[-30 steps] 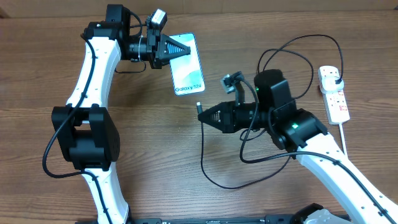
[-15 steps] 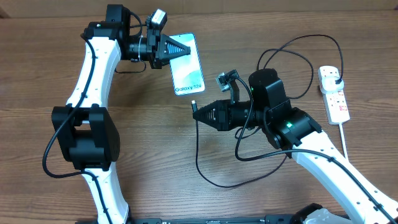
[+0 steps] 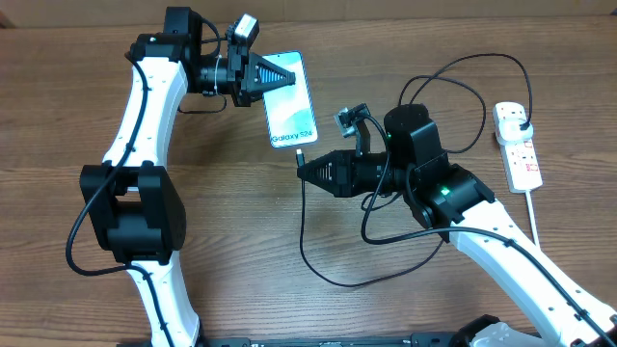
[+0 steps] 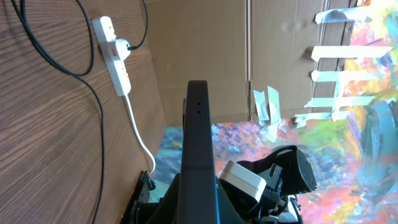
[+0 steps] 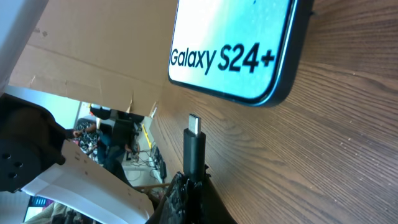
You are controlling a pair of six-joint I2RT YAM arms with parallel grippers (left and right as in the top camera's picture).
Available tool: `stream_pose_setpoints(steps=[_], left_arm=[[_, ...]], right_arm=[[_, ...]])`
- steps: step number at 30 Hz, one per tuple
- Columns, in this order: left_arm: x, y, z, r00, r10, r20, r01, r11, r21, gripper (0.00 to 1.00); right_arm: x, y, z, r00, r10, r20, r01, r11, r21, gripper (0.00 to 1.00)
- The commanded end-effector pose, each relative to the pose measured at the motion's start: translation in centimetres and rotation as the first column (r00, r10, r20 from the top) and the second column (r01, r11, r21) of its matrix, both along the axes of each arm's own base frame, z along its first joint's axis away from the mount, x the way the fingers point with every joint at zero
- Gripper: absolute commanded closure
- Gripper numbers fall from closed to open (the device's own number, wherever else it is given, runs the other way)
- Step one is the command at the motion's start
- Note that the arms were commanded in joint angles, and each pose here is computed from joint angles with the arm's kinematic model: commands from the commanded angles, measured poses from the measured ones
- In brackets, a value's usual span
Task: Plug charger to phone and switch on socket
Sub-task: 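Push the USB-C plug up into the phone's bottom port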
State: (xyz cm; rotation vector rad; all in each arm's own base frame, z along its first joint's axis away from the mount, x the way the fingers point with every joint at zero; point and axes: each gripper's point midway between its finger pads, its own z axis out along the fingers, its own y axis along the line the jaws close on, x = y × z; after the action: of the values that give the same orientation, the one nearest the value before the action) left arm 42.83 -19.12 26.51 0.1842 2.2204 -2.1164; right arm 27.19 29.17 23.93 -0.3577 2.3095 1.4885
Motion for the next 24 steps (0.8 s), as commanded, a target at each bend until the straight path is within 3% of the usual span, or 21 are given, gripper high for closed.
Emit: stream_pose_setpoints(steps=[1, 24], left_arm=[[-0.26, -0.06, 1.52, 1.0, -0.016, -0.014, 0.015, 0.998, -0.06, 0.96], [-0.26, -0.04, 1.51, 1.0, -0.016, -0.015, 0.015, 0.998, -0.06, 0.96]], right_arm=[[0.3, 0.18, -0.86, 1.0, -0.012, -0.025, 0.012, 1.0, -0.008, 0.96], [0.53, 0.58, -0.96, 1.0, 0.004, -0.022, -0.003, 1.0, 0.008, 0.96]])
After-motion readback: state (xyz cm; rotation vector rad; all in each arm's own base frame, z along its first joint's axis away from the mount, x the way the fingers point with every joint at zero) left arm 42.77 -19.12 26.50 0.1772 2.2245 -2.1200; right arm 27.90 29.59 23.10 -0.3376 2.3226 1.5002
